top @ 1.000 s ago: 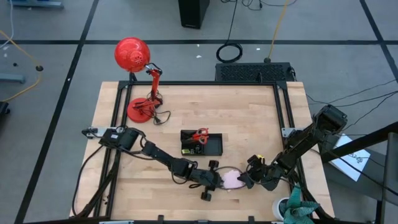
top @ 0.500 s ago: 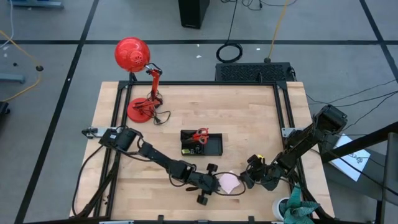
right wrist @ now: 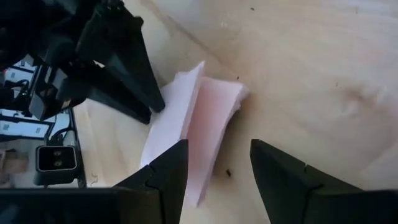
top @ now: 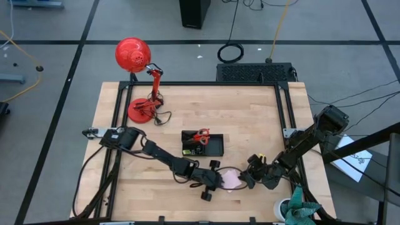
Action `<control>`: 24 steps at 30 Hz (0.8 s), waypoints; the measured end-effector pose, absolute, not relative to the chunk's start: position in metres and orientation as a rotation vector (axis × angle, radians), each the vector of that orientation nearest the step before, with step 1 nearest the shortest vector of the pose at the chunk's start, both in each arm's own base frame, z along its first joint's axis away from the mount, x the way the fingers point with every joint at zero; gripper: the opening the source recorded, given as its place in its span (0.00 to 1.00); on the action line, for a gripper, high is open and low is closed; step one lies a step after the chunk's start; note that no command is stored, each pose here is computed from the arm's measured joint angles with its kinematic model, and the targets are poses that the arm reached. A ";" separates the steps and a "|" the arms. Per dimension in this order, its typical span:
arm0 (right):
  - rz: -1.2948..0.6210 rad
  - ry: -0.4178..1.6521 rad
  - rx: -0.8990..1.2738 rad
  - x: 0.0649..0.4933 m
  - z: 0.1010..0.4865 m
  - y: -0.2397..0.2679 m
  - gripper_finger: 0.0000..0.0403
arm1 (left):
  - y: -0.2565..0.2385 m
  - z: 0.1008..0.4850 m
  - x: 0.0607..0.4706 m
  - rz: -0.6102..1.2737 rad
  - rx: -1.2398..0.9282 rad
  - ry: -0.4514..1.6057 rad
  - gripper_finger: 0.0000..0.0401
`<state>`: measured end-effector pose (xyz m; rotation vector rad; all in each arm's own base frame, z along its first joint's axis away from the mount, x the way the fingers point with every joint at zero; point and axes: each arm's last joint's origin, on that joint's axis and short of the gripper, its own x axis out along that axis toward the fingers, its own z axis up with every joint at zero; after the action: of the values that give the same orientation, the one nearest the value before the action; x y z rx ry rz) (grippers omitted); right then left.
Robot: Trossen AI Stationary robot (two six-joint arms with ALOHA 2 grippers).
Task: Pick and place office supplies into organizer
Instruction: Put the sticky note into the desk organizer
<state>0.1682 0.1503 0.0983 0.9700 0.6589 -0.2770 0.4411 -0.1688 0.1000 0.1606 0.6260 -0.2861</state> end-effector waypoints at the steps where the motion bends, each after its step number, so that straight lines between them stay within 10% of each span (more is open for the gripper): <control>1: -0.277 0.658 0.965 0.169 0.098 0.150 0.41 | -0.169 0.099 0.442 -0.293 0.158 0.617 0.22; 24: -0.281 0.589 0.896 0.176 0.101 0.143 0.41 | -0.169 0.089 0.443 -0.319 0.118 0.630 0.22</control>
<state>0.1758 0.1430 0.1013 0.8955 0.5889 -0.2813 0.4430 -0.1694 0.0892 0.1176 0.6301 -0.3186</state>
